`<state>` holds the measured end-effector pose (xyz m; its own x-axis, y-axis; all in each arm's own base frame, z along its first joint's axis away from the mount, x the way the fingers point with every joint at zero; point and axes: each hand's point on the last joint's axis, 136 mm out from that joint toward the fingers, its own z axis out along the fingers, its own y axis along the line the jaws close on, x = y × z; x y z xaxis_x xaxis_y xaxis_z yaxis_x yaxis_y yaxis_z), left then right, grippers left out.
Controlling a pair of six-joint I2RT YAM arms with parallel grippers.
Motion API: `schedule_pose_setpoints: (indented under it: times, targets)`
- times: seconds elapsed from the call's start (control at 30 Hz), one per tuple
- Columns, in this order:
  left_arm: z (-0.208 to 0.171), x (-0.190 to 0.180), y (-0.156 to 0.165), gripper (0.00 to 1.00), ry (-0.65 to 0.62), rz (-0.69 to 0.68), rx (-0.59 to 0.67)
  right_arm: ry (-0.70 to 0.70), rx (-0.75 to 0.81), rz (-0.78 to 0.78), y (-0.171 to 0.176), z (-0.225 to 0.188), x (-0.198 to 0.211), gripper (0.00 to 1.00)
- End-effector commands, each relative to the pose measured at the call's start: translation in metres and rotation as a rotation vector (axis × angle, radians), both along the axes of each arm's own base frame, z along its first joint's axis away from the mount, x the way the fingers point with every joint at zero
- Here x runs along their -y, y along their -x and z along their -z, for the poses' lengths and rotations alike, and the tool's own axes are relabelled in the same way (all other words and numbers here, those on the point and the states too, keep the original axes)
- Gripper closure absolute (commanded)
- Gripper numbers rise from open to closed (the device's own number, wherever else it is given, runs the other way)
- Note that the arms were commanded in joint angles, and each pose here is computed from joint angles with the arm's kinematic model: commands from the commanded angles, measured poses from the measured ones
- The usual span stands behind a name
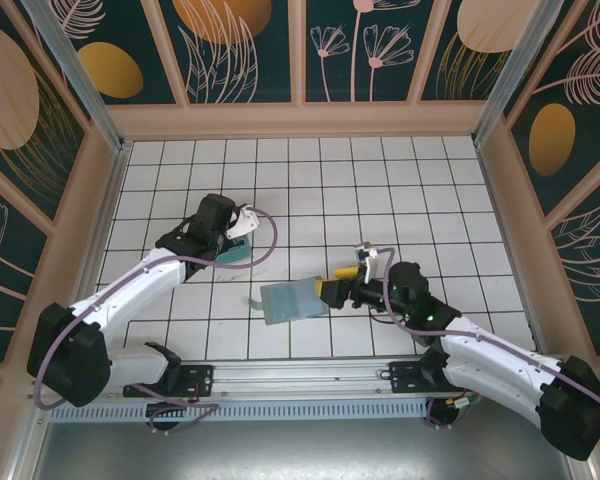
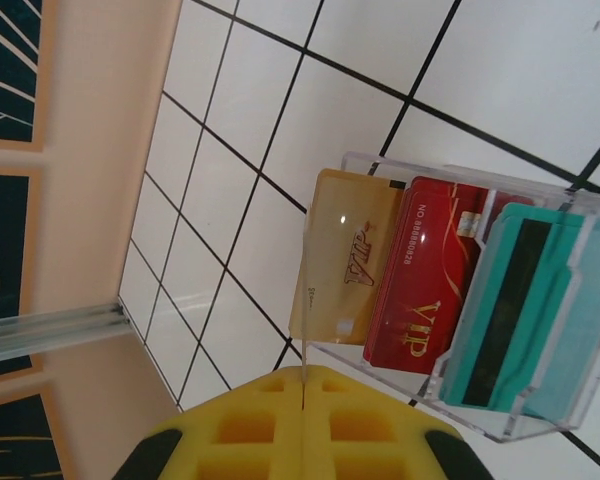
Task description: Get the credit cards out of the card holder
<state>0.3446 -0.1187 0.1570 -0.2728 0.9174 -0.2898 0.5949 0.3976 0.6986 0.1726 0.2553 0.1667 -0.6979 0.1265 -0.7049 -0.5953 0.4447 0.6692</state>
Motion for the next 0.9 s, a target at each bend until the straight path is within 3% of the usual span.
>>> schedule_pose_setpoints:
  times: [0.0,0.87]
  targets:
    - [0.005,0.003,-0.012,1.00,-0.019,0.045,0.006,0.004,0.030,-0.012,-0.001,-0.006,-0.004,0.01]
    - [0.061,-0.010,-0.029,1.00,-0.060,0.039,-0.086,0.049,-0.005,-0.030,-0.004,0.009,-0.011,0.01]
